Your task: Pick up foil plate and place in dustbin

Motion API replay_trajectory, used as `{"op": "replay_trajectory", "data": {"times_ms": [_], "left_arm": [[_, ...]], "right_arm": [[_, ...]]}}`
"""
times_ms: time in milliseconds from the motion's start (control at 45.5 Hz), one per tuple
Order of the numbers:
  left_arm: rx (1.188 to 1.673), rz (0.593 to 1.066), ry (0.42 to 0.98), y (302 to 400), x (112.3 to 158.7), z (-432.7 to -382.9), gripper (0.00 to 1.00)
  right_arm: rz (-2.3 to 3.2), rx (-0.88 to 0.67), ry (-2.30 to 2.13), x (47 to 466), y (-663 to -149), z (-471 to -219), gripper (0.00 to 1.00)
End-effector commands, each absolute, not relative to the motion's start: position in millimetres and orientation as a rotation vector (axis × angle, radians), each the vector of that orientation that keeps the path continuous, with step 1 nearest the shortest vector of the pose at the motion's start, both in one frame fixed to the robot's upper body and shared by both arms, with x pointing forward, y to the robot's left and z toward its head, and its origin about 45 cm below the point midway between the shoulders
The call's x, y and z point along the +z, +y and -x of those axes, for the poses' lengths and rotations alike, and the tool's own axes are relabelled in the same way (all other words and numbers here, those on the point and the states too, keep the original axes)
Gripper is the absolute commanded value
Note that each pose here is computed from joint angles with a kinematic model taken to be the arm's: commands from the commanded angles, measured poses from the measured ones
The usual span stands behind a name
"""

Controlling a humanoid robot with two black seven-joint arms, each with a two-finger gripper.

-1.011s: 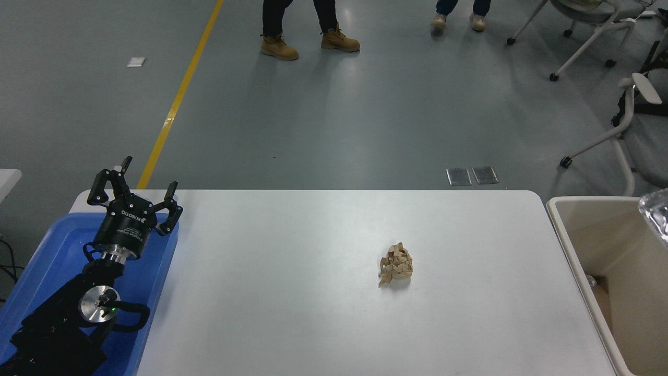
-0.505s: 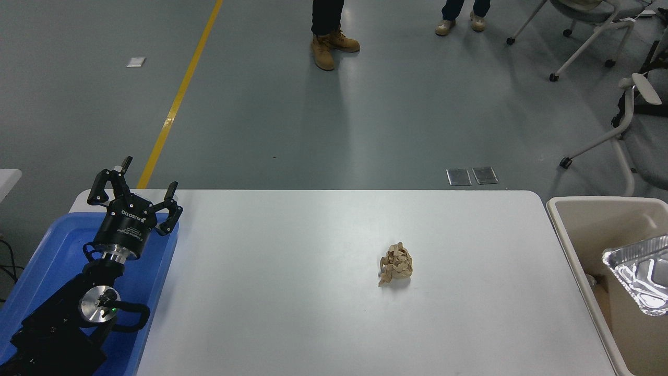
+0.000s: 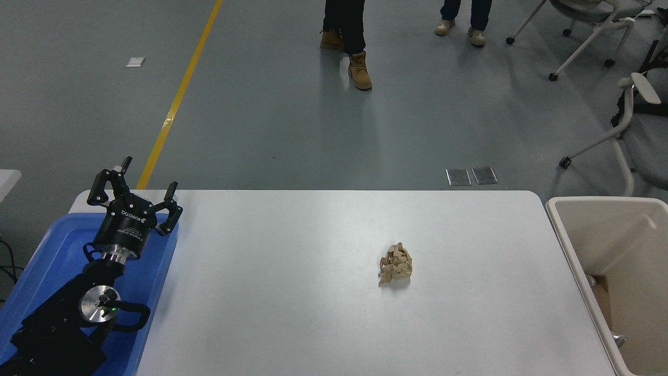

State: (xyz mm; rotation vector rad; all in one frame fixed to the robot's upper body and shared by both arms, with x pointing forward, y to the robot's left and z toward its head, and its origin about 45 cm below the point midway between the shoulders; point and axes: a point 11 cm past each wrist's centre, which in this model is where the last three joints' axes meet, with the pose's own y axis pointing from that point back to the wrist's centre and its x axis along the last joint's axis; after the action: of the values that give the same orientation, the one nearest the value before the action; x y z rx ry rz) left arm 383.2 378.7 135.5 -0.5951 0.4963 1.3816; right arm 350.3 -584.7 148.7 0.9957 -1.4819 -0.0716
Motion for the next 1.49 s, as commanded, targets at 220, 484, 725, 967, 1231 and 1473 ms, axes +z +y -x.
{"op": "replay_trajectory", "data": {"times_ms": [220, 484, 725, 967, 1231, 1473], "left_arm": [[1.379, 0.594, 0.498, 378.3, 135.4, -383.1, 0.98], [1.379, 0.594, 0.498, 378.3, 135.4, -383.1, 0.98], [1.383, 0.595, 0.496, 379.2, 135.3, -383.1, 0.98], [1.383, 0.593, 0.495, 379.6, 135.4, -383.0, 0.98], [1.384, 0.594, 0.495, 379.9, 135.6, -383.0, 0.98], [1.384, 0.594, 0.495, 379.9, 135.6, -383.0, 0.98]], "right_arm": [[-1.412, 0.130, -1.229, 294, -422, -465, 1.00], [-1.597, 0.128, -0.957, 337, -339, -452, 1.00], [-1.632, 0.152, -0.748, 352, -308, -409, 1.00], [-1.733, 0.025, -0.511, 369, -290, -335, 1.00], [-1.750, -0.009, -0.462, 378, -296, -318, 1.00], [-1.723, 0.004, -0.444, 376, -297, -318, 1.00]]}}
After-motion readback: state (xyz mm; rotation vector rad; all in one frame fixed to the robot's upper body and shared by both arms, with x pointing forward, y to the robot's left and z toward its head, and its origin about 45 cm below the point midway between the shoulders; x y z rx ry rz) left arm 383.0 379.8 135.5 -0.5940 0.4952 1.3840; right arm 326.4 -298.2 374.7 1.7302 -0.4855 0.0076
